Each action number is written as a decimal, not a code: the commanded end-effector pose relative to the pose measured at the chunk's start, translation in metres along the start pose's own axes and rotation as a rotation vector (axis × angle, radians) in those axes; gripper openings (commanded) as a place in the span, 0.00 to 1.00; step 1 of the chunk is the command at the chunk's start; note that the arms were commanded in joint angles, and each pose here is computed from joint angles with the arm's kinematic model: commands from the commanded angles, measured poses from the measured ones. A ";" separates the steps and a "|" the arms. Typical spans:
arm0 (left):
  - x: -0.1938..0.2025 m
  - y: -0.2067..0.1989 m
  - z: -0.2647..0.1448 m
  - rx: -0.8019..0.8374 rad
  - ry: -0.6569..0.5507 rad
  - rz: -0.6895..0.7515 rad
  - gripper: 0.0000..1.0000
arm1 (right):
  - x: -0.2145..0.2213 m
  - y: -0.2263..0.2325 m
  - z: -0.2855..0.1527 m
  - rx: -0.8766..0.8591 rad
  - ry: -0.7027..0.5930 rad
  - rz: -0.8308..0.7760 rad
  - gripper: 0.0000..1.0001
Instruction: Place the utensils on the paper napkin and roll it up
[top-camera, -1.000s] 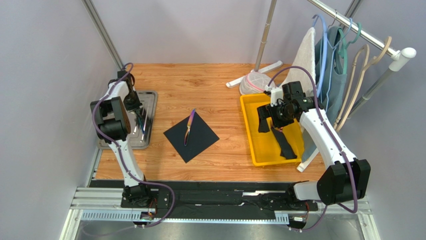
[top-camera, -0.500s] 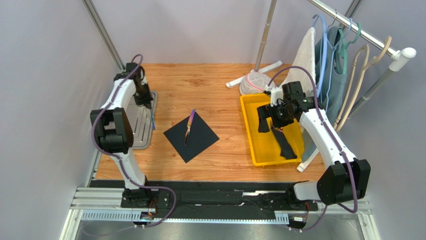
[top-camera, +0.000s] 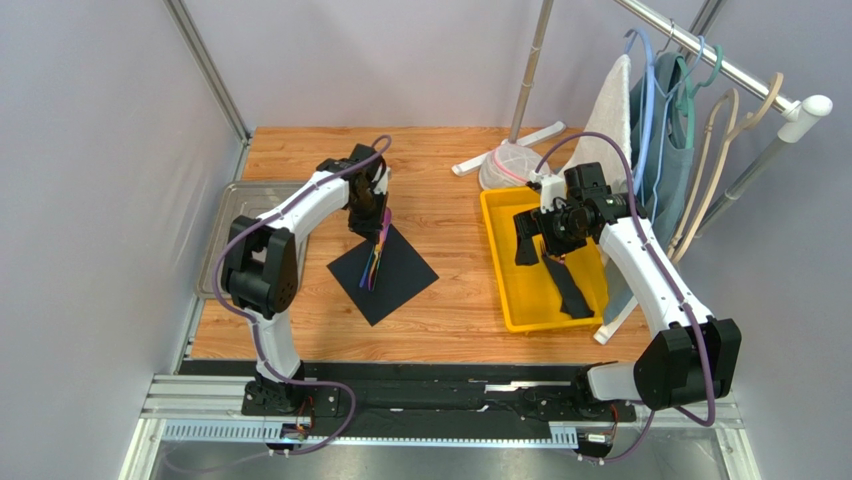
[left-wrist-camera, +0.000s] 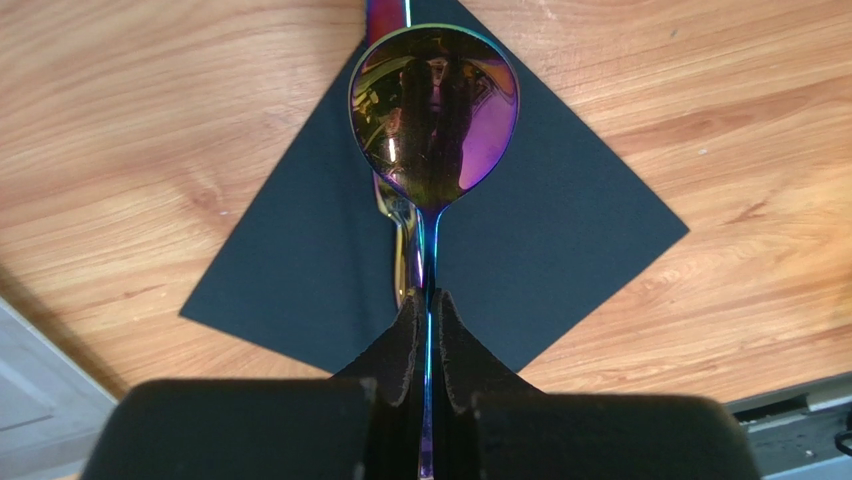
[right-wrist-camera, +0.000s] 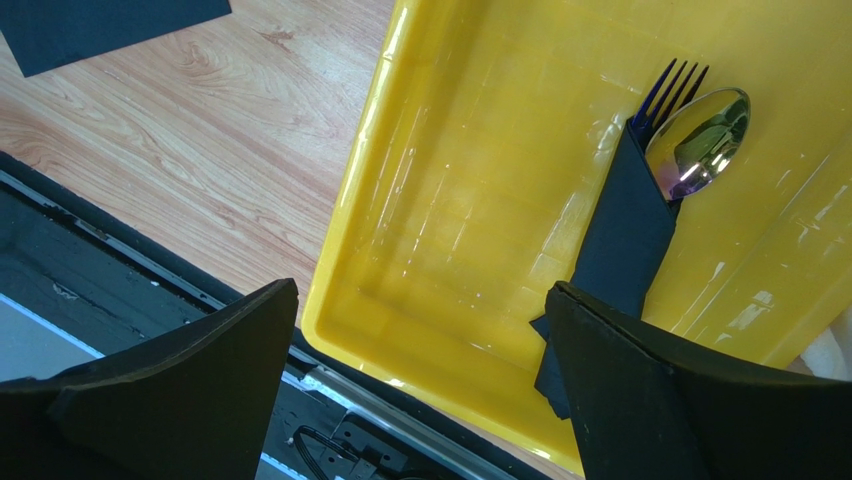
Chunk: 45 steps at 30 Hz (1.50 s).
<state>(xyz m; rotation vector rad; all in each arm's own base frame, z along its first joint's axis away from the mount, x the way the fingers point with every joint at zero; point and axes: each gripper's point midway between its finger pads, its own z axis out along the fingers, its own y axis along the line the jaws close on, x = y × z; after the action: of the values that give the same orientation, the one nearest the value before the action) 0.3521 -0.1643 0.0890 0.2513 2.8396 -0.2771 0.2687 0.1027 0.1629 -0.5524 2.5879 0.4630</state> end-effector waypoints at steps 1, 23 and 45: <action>-0.004 -0.006 0.016 -0.014 0.023 0.009 0.00 | 0.000 0.005 -0.002 -0.019 -0.016 -0.026 1.00; -0.012 -0.010 0.058 -0.060 0.081 -0.087 0.02 | 0.004 0.006 0.004 -0.035 -0.001 -0.021 1.00; -0.016 -0.005 0.052 -0.100 0.071 -0.099 0.16 | 0.005 0.007 0.003 -0.038 -0.003 -0.023 1.00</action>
<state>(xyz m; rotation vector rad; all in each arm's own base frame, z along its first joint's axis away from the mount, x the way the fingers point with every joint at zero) 0.3685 -0.1785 0.0294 0.1123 2.9757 -0.1587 0.2618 0.1046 0.1551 -0.5640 2.6070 0.4918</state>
